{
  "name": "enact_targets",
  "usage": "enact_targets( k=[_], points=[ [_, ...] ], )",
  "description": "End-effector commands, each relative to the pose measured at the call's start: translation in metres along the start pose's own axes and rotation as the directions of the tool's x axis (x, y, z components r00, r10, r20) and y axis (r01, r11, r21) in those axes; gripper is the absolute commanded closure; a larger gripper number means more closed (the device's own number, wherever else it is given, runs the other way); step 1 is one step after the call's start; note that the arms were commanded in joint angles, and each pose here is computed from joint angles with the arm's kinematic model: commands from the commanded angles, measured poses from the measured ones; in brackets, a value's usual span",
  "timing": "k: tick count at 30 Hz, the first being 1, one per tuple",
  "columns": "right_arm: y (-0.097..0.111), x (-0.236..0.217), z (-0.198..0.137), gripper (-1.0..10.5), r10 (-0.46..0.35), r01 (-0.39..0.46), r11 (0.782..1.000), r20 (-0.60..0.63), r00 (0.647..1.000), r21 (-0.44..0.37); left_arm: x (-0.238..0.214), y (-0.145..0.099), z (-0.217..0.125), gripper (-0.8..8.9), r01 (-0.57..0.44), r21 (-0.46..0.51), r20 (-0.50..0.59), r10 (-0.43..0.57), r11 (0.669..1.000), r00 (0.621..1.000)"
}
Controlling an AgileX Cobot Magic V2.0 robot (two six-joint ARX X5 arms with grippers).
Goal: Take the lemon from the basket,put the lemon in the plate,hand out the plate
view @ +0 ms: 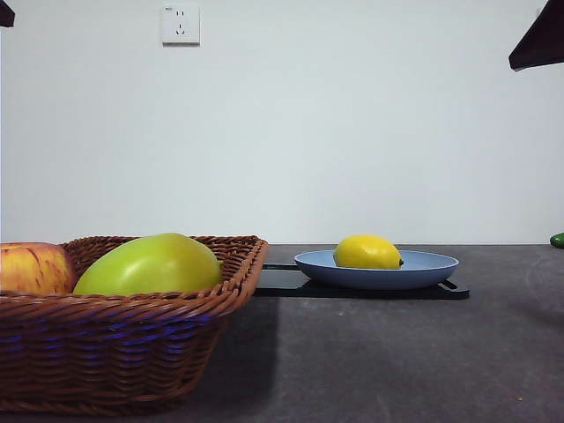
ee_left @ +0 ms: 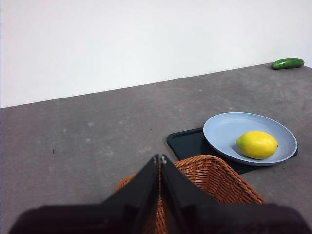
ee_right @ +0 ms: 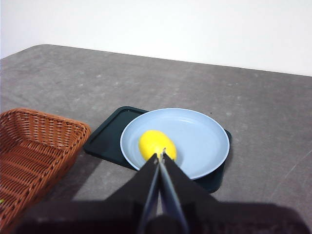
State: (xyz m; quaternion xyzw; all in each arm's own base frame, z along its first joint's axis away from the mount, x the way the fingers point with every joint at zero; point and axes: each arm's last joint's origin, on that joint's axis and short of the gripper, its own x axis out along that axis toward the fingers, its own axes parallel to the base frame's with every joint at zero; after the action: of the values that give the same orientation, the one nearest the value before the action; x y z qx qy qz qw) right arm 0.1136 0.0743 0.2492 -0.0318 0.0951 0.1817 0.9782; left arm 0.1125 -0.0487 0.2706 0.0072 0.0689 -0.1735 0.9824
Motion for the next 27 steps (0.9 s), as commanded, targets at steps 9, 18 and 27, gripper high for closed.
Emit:
enact_targets(
  k=[9,18,27],
  points=[
    [0.001,-0.001,0.005,9.4,0.004,-0.004,1.000,0.020,1.000,0.013,-0.003,-0.001,0.004,8.05,0.008,-0.009,0.019,-0.008,1.000,1.000],
    [0.001,-0.001,0.005,9.4,0.004,-0.004,1.000,0.020,1.000,0.013,-0.055,0.018,-0.008,8.05,-0.226,0.083,0.116,0.216,0.971,0.969],
    [0.001,-0.001,0.005,9.4,0.004,-0.004,1.000,0.020,1.000,0.013,-0.039,0.036,-0.064,8.05,-0.409,0.047,0.072,0.405,0.912,0.912]
  ],
)
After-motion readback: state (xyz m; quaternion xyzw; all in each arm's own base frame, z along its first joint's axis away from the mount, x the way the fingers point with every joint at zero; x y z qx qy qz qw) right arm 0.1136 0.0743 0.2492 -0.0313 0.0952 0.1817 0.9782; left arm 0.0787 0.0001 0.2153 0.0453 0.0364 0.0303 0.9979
